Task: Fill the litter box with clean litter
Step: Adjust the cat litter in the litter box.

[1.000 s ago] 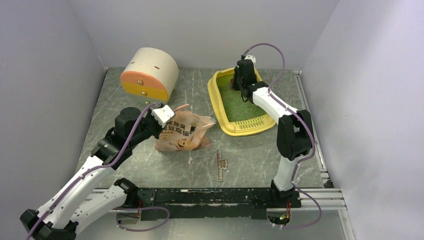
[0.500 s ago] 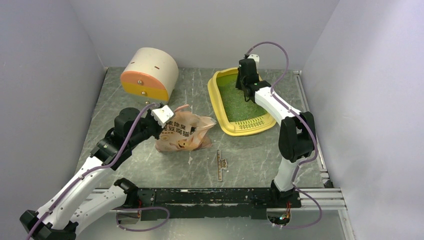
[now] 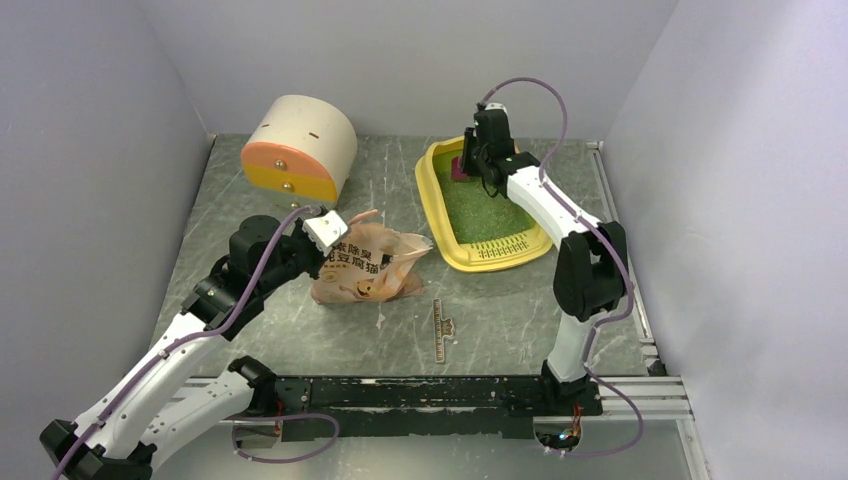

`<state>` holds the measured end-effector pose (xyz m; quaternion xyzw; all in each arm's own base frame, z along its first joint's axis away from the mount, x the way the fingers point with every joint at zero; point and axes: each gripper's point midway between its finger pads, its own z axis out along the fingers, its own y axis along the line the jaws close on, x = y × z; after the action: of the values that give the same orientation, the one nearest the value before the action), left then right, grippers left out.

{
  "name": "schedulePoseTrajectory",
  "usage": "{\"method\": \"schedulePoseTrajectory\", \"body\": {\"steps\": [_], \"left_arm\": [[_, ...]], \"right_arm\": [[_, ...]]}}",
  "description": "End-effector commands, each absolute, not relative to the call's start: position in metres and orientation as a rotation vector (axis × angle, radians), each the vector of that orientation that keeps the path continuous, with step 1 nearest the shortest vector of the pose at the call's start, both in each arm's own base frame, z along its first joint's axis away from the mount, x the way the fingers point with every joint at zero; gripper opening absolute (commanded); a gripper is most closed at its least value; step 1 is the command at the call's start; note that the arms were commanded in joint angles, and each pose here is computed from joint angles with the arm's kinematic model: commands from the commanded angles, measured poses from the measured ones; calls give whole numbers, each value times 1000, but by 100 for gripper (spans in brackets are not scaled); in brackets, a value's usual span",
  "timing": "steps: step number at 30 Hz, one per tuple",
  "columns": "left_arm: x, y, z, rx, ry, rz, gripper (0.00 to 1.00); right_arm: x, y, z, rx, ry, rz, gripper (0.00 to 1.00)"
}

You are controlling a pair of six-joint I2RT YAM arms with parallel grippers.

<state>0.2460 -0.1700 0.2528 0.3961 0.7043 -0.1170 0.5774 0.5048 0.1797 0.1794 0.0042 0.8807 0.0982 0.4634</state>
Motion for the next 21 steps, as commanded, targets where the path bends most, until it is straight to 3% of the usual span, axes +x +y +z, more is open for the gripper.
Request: {"method": "schedulePoseTrajectory", "body": {"steps": [1, 11, 16, 21], "left_arm": [[247, -179, 291, 880, 1524, -329, 5], [243, -191, 287, 920, 1500, -390, 5], [241, -192, 288, 924, 1506, -398, 5], [240, -193, 281, 949, 1512, -400, 5]], "right_arm": [[485, 151, 229, 35, 2096, 137, 0], [441, 109, 258, 112, 2050, 31, 0], [449, 119, 233, 108, 2114, 74, 0], [432, 132, 272, 65, 2101, 201, 0]]}}
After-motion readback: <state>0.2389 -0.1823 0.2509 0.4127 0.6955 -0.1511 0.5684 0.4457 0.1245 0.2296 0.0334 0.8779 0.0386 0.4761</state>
